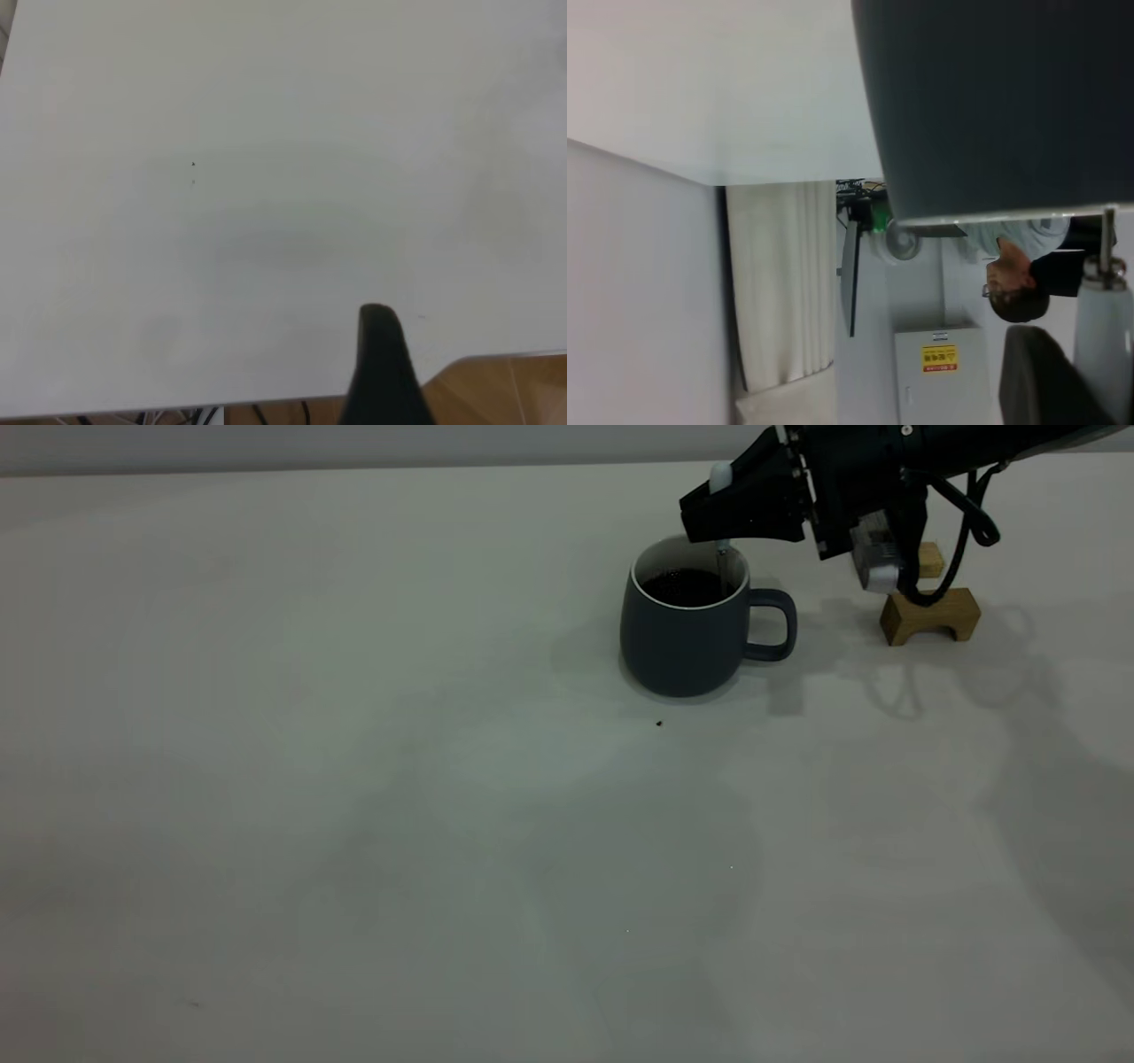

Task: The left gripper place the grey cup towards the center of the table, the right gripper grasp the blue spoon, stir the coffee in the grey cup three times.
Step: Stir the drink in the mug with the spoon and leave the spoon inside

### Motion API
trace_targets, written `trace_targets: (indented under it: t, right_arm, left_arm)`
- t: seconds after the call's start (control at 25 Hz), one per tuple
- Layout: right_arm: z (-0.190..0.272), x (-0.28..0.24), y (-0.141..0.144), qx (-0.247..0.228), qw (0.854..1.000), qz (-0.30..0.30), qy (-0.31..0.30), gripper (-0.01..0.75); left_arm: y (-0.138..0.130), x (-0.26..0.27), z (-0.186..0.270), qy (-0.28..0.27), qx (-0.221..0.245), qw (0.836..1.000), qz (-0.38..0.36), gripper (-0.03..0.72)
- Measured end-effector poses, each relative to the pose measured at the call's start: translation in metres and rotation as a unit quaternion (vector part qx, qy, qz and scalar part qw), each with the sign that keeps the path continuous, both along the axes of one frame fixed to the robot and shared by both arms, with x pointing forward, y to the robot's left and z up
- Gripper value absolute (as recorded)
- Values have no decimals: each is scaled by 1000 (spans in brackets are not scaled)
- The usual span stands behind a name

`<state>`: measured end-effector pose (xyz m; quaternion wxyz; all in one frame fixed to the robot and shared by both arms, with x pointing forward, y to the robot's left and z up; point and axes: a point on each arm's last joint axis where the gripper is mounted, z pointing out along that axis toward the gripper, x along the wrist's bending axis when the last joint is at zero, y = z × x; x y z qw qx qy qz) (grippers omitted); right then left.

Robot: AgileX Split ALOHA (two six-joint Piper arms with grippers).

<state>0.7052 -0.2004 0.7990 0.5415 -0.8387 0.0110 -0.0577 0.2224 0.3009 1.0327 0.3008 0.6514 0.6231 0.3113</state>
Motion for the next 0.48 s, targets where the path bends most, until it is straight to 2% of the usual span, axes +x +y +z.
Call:
trace_targets:
  t: [0.48]
  right_arm:
    - [-1,-4,7,-8,1000,24,1,88]
  left_arm:
    - [0,0,0,0,0,1000,0,585]
